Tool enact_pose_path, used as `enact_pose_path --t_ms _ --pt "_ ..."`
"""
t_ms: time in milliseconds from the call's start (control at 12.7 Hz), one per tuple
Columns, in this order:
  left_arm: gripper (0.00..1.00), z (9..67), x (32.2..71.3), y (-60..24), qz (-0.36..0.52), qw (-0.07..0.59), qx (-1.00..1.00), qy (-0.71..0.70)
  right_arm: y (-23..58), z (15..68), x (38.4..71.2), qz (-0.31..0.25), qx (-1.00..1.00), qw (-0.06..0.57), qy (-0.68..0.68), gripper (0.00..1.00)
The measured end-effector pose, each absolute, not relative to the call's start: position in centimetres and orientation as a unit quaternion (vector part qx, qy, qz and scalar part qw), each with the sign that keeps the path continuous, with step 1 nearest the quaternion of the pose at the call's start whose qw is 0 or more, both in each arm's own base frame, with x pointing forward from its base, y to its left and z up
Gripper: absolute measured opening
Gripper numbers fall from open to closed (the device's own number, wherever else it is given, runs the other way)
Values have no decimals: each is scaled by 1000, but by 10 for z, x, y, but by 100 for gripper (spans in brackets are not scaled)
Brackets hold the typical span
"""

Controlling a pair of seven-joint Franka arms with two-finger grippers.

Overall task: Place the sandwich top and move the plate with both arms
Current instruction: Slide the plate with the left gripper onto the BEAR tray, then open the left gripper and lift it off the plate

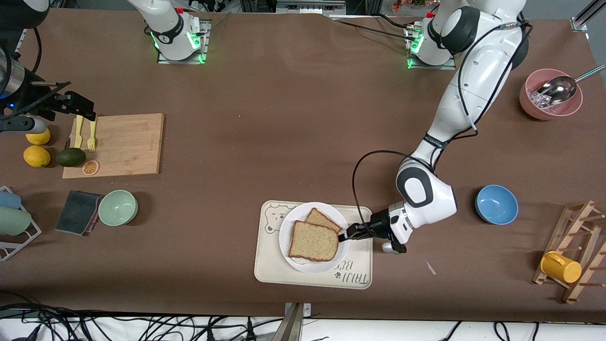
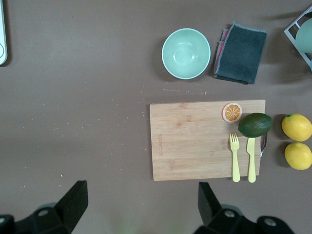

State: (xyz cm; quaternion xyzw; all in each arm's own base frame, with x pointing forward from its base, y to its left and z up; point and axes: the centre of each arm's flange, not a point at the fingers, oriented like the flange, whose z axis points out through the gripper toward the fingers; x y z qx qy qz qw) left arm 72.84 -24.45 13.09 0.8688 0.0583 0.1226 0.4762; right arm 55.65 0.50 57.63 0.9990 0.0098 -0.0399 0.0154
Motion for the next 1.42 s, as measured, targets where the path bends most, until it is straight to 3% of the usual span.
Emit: enact_pose_path --t_ms 394,473,1104,1419 --pt "5 119 730 -239 122 475 869 66 5 576 557 -40 999 15 10 100" --pt "11 119 731 -237 123 475 869 67 5 576 557 -40 999 15 10 100" --pt "96 167 755 -217 166 469 866 57 5 576 557 -40 999 15 10 100" --pt "100 191 759 -203 180 431 884 11 5 576 557 -40 999 15 10 100"
